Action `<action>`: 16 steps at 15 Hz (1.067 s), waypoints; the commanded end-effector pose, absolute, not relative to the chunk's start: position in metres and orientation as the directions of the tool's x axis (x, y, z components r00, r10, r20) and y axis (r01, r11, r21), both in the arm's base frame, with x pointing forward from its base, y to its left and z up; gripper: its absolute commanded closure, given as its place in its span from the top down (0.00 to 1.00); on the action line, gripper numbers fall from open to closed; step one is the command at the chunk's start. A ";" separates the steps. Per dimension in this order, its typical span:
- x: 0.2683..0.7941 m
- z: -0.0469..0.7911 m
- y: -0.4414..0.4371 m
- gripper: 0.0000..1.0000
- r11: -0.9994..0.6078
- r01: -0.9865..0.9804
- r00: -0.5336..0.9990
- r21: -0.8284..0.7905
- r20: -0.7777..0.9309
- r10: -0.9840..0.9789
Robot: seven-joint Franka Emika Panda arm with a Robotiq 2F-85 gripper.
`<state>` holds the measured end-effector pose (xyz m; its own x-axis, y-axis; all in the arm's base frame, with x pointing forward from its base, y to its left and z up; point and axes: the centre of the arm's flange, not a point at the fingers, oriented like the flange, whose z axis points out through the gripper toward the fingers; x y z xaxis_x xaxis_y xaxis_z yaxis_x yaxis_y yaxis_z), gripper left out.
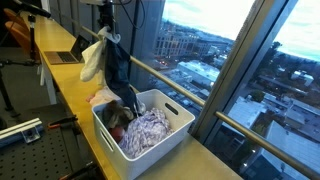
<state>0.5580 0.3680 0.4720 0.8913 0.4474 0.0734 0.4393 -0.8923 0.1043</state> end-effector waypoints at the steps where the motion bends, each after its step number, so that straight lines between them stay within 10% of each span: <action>1: 0.581 0.462 0.370 0.00 -0.891 0.438 0.894 0.118 0.046 0.445; 16: 0.619 0.441 0.312 0.00 -0.928 0.358 0.932 0.102 0.027 0.362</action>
